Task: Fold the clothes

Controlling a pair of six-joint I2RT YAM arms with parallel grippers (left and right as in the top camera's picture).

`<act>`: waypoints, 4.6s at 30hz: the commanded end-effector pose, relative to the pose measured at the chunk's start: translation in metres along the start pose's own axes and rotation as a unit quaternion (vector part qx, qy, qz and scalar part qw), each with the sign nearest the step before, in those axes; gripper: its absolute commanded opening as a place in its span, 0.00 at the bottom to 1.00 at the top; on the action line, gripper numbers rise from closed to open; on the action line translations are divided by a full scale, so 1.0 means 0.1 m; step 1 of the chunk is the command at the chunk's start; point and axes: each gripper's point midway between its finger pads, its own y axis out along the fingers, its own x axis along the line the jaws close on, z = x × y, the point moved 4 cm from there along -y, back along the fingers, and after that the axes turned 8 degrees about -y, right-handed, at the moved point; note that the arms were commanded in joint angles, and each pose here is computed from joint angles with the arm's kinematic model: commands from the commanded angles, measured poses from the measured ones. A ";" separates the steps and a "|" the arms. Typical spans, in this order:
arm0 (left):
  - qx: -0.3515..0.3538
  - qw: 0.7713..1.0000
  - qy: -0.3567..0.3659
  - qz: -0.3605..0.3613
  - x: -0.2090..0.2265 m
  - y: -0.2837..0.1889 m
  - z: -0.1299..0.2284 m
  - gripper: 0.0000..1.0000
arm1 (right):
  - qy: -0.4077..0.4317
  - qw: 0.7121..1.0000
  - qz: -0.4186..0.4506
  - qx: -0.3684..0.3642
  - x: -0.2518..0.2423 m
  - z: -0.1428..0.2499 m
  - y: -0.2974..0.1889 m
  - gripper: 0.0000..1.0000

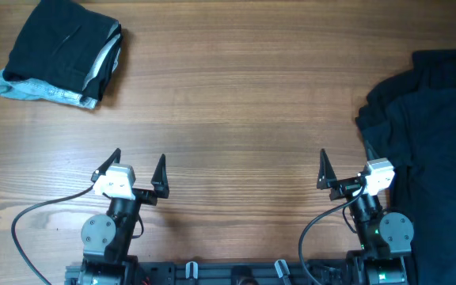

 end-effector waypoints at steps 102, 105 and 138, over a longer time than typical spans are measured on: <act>0.433 0.877 -0.198 -0.061 -0.47 0.96 -0.79 0.98 | 0.360 0.700 0.294 0.542 -2.12 1.55 1.28 0.24; 0.433 0.877 -0.198 -0.061 -0.47 0.96 -0.79 0.98 | 0.356 0.710 0.296 0.530 -2.23 1.38 1.23 0.15; 0.435 0.876 -0.198 -0.062 -0.47 0.95 -0.78 1.00 | 0.324 0.648 0.302 0.620 -1.70 1.42 0.95 0.18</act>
